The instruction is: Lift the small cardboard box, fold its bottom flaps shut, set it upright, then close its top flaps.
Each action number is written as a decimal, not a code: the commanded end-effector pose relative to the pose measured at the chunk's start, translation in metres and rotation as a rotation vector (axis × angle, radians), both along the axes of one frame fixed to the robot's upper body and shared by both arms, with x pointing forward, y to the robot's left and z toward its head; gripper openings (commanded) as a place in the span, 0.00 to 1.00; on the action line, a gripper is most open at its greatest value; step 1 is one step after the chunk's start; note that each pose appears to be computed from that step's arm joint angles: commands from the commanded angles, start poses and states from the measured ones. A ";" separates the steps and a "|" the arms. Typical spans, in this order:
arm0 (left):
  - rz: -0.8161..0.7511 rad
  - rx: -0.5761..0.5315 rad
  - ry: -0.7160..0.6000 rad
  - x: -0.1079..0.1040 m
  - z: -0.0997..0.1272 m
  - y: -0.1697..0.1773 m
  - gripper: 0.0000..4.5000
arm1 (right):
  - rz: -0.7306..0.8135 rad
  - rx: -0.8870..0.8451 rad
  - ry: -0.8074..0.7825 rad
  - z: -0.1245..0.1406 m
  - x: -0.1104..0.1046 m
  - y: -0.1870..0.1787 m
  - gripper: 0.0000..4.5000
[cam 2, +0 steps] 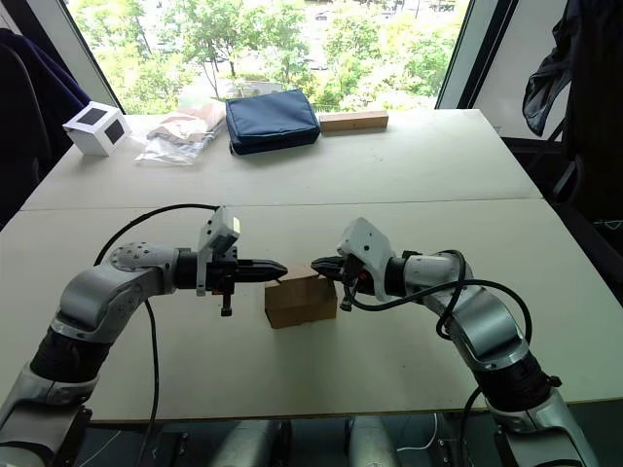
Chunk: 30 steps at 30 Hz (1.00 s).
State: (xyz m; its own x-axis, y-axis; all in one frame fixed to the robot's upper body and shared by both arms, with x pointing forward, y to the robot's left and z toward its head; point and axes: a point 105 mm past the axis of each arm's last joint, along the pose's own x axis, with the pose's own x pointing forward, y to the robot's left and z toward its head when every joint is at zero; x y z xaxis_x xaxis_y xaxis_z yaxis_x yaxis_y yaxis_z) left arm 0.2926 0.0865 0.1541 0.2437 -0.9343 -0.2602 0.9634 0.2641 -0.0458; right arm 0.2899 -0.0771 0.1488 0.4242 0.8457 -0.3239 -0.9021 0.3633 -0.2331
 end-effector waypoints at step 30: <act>0.424 -0.080 0.029 -0.011 0.014 0.075 0.01 | -0.183 0.317 0.066 0.040 -0.017 -0.064 0.00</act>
State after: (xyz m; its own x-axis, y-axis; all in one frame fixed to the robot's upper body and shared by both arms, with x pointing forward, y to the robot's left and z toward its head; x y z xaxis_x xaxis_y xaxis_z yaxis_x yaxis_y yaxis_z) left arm 0.2904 0.1552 0.1613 0.5898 -0.7802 -0.2085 0.7749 0.6195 -0.1258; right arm 0.2821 -0.1364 0.1812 0.5684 0.8161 -0.1043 -0.8217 0.5695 -0.0220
